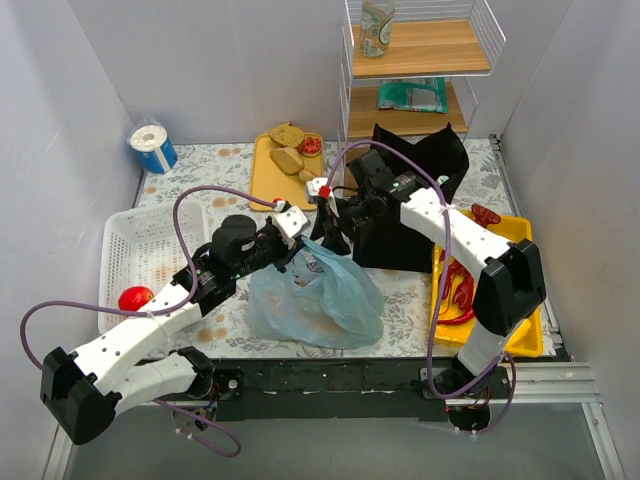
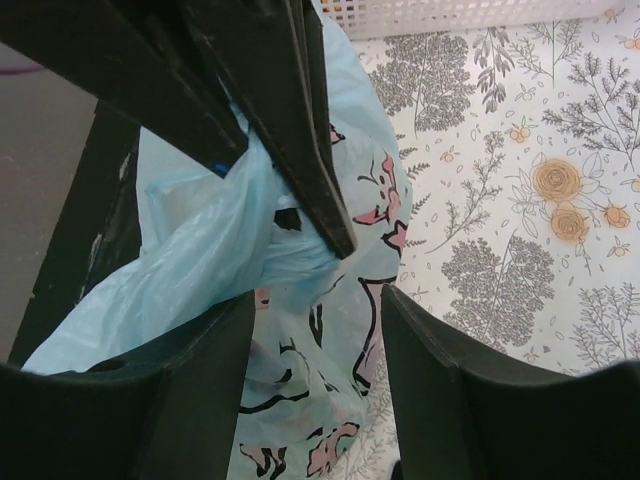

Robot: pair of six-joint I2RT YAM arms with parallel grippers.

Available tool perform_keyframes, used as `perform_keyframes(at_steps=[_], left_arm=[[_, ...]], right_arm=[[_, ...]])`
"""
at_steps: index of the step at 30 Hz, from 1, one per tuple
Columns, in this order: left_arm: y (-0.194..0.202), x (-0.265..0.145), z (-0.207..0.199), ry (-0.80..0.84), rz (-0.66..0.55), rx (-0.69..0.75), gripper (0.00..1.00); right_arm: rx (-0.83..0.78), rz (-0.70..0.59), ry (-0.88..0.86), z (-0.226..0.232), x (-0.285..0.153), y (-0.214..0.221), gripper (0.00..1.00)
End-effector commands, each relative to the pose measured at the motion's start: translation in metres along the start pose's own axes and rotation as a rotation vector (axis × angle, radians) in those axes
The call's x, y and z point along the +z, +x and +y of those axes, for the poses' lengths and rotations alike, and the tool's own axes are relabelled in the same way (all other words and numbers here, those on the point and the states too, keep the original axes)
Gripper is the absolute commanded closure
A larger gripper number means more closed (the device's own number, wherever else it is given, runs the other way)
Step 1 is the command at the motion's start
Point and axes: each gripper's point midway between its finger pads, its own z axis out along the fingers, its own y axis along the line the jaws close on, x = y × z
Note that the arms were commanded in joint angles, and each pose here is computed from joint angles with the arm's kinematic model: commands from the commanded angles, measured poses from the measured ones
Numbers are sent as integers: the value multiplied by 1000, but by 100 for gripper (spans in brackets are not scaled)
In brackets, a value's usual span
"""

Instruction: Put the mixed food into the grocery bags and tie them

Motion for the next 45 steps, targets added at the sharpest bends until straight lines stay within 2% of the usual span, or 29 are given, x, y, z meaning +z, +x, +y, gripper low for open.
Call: perform_keyframes(at_steps=[1, 11, 14, 15, 17, 18, 23, 24, 25, 27, 29, 31, 32, 35, 37, 42, 44, 45], left_arm=[[-6, -3, 9, -53, -20, -3, 100], [-7, 3, -18, 90, -36, -68, 100], [-7, 3, -23, 116, -37, -77, 100], [-9, 3, -25, 125, -39, -84, 100], [-8, 3, -25, 128, -33, -92, 100], [-8, 3, -26, 131, -32, -97, 100], [-10, 5, -27, 144, -19, -133, 100], [-11, 5, -27, 144, -20, -139, 99], [-14, 5, -25, 138, -24, -148, 89], [-18, 4, -24, 132, -29, -153, 82], [-31, 1, -17, 102, -54, -165, 54], [-41, -3, -12, 74, -75, -175, 36], [-50, -6, -11, 67, -96, -180, 19], [-65, -16, -9, 55, -131, -191, 9], [-70, -22, -8, 47, -138, -206, 7], [-81, -41, -18, 81, -131, -305, 15], [-80, -51, -33, 142, -106, -365, 19], [-80, -56, -49, 231, -87, -392, 22]], right_arm=[[1, -88, -12, 11, 0, -15, 37], [-16, -192, 162, -5, 1, -15, 36], [-22, -206, 179, -6, -1, -17, 48], [-7, -201, 171, -5, 1, -14, 57], [9, -195, 160, -4, 2, -12, 66], [22, -189, 156, -3, 3, -9, 73], [98, -209, 152, 10, 5, 3, 89], [88, -232, 165, 13, 1, -3, 96], [92, -240, 175, 14, 1, -4, 99], [141, -246, 194, 19, -2, -1, 99], [180, -256, 202, 24, -4, 0, 99], [204, -260, 213, 25, -5, 1, 99], [224, -252, 215, 26, -5, 4, 99], [260, -239, 224, 26, -4, 10, 99], [277, -238, 226, 26, -4, 11, 99], [307, -243, 215, 29, -5, 9, 99], [303, -246, 196, 33, -5, 6, 99], [301, -248, 190, 34, -5, 5, 99]])
